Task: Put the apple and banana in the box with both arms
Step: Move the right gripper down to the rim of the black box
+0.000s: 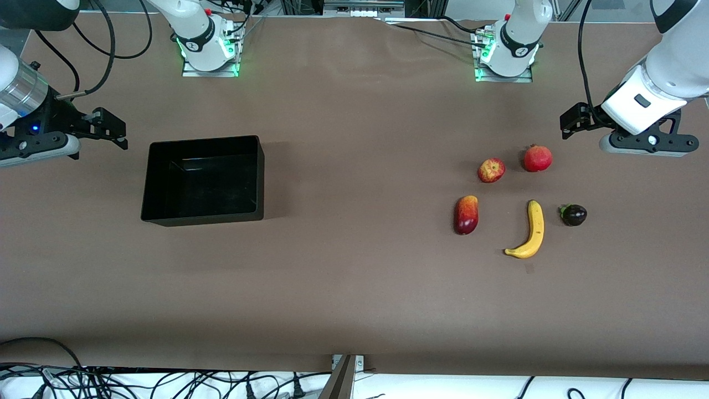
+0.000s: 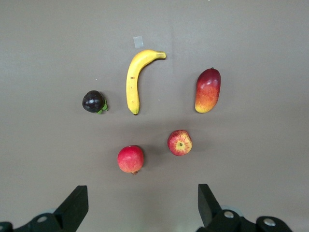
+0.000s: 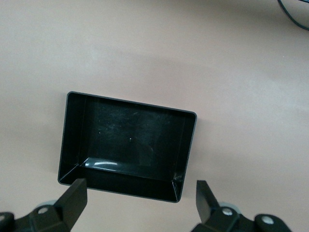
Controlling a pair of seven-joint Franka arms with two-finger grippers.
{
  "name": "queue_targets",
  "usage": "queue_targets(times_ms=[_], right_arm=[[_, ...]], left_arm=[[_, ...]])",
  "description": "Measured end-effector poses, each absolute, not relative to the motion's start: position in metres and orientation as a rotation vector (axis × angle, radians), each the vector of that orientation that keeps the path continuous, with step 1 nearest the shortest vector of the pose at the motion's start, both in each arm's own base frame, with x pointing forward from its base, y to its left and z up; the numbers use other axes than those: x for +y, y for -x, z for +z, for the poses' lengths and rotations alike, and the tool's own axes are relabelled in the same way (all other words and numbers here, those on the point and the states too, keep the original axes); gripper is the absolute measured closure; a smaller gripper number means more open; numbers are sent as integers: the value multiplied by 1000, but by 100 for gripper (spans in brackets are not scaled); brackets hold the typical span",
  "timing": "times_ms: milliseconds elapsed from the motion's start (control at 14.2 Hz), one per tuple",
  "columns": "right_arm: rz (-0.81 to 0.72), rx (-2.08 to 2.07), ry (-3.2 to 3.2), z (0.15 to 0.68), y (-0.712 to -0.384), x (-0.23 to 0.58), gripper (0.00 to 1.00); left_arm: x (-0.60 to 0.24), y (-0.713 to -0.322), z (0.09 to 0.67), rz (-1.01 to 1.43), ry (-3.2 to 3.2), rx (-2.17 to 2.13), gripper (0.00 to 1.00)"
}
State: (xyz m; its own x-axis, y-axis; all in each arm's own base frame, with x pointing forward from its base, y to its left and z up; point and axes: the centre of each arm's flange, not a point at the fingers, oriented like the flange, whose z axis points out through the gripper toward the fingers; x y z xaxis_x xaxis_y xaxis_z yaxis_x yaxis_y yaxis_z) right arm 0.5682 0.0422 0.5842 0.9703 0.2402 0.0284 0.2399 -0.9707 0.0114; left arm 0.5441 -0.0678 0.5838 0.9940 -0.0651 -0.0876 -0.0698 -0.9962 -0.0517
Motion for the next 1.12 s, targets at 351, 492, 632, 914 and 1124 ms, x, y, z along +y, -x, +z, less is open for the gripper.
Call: queue_targets(times_ms=[351, 492, 632, 914, 1124], right_arm=[[41, 360, -3113, 582, -569, 43, 0], [36, 360, -3114, 580, -570, 43, 0], [8, 364, -3114, 570, -574, 45, 0], [-164, 370, -3112, 506, -596, 49, 0], [-263, 261, -3111, 462, -601, 36, 0]], left_arm=[[-72, -544, 584, 133, 3081, 115, 0], [-77, -543, 584, 132, 3080, 130, 0], [-81, -542, 584, 132, 3080, 141, 0], [-85, -542, 585, 128, 3079, 152, 0], [-86, -543, 589, 114, 3081, 154, 0]])
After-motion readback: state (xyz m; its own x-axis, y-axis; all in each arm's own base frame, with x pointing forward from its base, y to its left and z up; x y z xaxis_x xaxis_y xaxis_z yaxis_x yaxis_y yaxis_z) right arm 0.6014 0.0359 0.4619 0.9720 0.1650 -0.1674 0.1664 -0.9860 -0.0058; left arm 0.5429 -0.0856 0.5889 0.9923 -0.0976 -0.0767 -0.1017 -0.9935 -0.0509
